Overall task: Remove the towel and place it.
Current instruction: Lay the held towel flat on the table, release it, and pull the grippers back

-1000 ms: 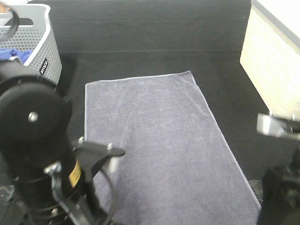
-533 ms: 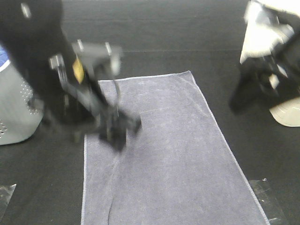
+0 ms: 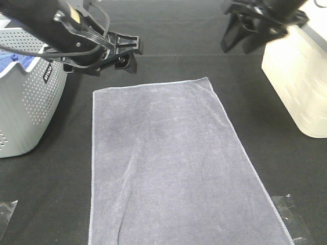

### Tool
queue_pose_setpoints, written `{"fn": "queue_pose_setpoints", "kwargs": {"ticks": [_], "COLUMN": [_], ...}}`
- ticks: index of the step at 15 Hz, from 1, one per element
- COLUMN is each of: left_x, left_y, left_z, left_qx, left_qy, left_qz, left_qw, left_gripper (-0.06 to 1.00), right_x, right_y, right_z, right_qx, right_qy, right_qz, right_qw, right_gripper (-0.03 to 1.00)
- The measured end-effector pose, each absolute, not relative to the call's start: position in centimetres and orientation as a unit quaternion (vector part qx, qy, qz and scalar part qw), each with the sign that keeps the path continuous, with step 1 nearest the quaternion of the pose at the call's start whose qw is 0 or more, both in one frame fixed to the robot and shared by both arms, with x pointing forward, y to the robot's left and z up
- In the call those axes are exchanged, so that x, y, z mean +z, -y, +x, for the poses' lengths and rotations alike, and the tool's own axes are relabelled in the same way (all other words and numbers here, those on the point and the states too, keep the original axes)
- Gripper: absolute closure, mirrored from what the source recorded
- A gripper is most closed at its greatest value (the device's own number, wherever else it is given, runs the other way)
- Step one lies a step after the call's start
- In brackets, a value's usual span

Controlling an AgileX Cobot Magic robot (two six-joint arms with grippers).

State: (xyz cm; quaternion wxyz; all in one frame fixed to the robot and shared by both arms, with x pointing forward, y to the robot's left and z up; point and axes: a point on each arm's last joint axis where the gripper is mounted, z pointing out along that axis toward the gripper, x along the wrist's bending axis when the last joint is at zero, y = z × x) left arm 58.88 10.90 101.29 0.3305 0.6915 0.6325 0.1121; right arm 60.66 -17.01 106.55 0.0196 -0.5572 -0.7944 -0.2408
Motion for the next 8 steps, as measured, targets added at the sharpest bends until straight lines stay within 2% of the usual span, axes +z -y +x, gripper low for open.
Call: {"fn": "queue_pose_setpoints", "kwargs": {"ticks": [2,3,6,7,8], "left_x": [99.2,99.2,97.4,96.5,96.1], "left_y": [-10.9,-10.9,-10.1,-9.1,-8.8], "left_z": [62.6,62.6,66.5,68.6,69.4], "left_qx": [0.111,0.111,0.106,0.105,0.102], "left_qy": [-0.652,-0.652,-0.665,-0.666,-0.667], "left_qz": [0.685,0.685,0.684,0.685,0.687], "left_qw": [0.305,0.305,0.281,0.277,0.27], "left_gripper": [0.24,0.24,0.24,0.24,0.24], "right_x": [105.0,105.0,100.6,97.7,96.4], "right_y": [16.2,16.2,15.2,14.9,14.8], "right_z": [63.8,63.8,68.7,70.8,71.7], "right_qx": [-0.243,-0.243,-0.238,-0.225,-0.22], "right_qy": [0.794,0.794,0.795,0.799,0.801], "right_qz": [-0.556,-0.556,-0.558,-0.558,-0.556], "right_qw": [0.016,0.016,0.001,-0.01,-0.019], "right_gripper": [0.54,0.54,0.55,0.55,0.55]}}
